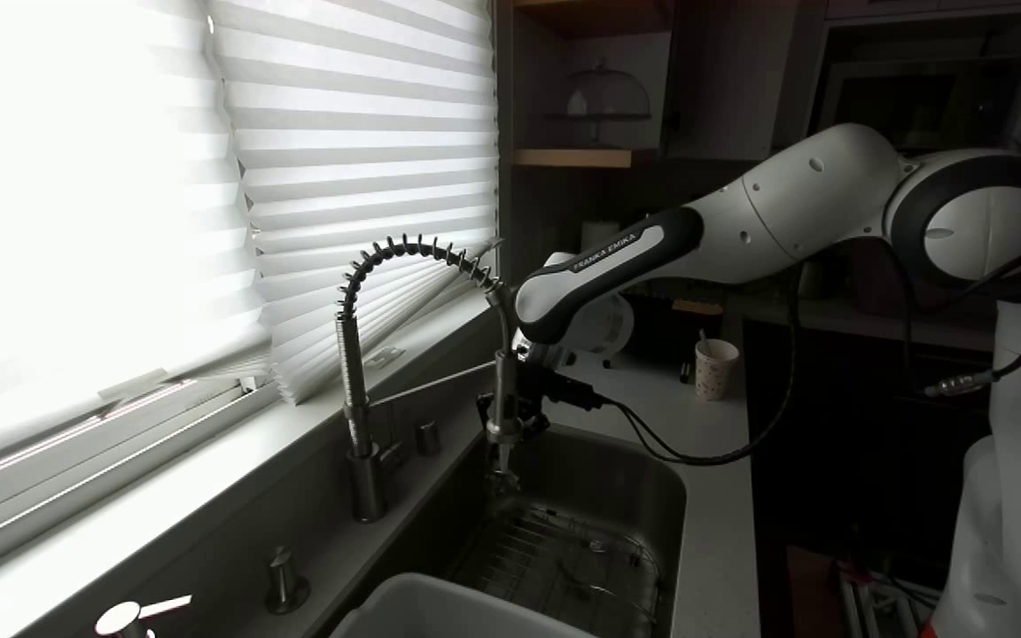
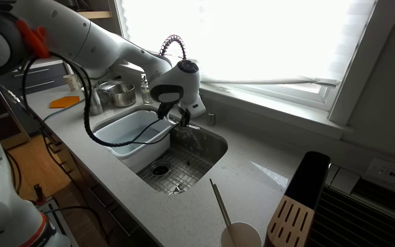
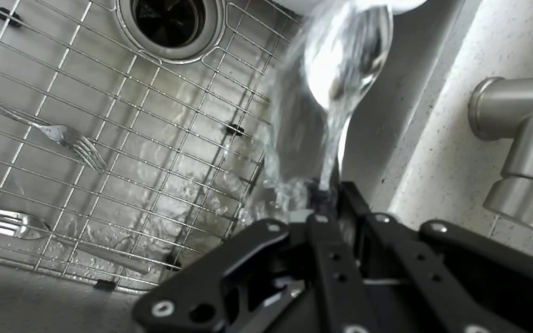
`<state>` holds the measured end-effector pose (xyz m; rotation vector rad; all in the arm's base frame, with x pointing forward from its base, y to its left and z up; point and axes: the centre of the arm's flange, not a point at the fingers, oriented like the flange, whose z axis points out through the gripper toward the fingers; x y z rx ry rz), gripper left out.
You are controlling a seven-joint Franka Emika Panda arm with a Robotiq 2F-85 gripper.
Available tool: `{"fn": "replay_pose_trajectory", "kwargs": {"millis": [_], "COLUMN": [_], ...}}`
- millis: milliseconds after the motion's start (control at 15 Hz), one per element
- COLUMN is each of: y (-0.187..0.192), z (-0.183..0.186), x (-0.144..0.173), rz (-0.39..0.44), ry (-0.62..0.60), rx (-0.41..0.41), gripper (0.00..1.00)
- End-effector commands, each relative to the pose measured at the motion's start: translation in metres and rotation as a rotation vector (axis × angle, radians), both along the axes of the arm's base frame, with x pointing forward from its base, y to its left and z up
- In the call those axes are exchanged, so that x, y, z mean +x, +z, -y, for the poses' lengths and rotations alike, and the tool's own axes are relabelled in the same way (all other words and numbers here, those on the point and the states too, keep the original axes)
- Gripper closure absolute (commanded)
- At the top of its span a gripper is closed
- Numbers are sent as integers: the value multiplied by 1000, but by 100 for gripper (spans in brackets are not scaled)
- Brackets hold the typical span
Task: Rinse the spoon with the water, then put it back on the countertop
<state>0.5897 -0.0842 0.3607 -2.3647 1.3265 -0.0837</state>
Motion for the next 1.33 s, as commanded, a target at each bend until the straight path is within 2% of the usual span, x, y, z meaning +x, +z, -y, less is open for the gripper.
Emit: {"fn": "replay_pose_trajectory", "kwargs": {"millis": [0,533,800,1267], "y": [-2,2,2,4], "z": [7,34,47,76], "x": [1,-11,-15,-25], "rz": [-34,-102,-142,-165], "ry": [-26,-108,-150,-162], "rx": [5,-103,-208,-385], "gripper": [97,97,97,97]}}
